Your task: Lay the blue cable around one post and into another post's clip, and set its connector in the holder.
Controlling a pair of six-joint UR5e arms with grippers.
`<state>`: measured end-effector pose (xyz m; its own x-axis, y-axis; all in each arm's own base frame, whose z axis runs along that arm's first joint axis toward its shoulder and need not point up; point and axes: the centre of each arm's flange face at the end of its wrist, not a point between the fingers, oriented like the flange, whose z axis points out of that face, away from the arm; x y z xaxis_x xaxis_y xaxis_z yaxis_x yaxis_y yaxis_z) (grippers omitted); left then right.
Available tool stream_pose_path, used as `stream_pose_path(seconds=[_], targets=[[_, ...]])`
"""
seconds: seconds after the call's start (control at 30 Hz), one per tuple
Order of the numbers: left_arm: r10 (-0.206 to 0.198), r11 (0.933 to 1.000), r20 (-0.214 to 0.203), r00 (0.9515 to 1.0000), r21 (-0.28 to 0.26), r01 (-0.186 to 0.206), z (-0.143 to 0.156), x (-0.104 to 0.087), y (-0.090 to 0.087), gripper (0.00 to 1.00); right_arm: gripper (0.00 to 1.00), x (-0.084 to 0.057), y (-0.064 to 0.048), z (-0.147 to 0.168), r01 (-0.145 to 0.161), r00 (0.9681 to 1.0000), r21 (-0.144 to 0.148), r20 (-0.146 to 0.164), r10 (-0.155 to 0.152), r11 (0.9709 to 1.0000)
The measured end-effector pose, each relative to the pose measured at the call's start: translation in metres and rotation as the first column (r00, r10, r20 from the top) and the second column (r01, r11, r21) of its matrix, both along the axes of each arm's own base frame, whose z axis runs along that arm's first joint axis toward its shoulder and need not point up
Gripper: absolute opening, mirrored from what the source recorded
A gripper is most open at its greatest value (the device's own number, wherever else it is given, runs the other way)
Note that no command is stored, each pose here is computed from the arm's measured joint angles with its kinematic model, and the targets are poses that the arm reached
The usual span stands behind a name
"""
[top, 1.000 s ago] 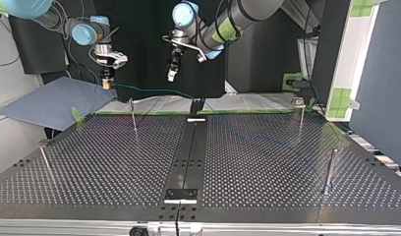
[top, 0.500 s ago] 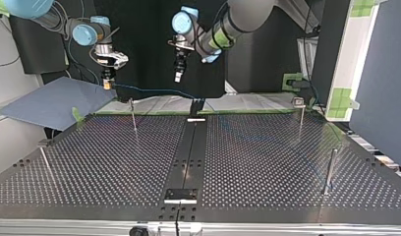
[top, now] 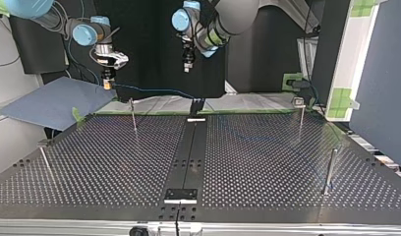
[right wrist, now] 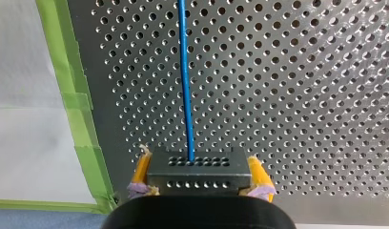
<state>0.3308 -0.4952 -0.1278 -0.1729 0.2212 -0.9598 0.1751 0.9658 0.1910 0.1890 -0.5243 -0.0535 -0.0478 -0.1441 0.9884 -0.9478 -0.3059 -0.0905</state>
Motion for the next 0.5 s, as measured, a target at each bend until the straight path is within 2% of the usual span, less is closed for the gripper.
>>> stream_pose_path(seconds=[0.1, 0.2, 0.5], targets=[[0.003, 0.9993, -0.025, 0.9997, 0.038, -0.002, -0.011, -0.01, 0.005, 1.0, 0.0, 0.0, 0.0, 0.0, 0.0, 1.0, 0.0, 0.0, 0.0, 1.0], [0.001, 0.9987, -0.033, 0.9995, 0.052, 0.001, -0.008, -0.013, 0.003, 1.0, 0.0, 0.0, 0.0, 0.0, 0.0, 1.0, -0.001, 0.0, 0.0, 1.0], [-0.008, 0.9997, -0.004, 1.0, 0.021, 0.008, 0.029, -0.007, -0.011, 1.0, 0.0, 0.0, 0.0, 0.0, 0.0, 1.0, -0.003, 0.001, 0.0, 1.0]])
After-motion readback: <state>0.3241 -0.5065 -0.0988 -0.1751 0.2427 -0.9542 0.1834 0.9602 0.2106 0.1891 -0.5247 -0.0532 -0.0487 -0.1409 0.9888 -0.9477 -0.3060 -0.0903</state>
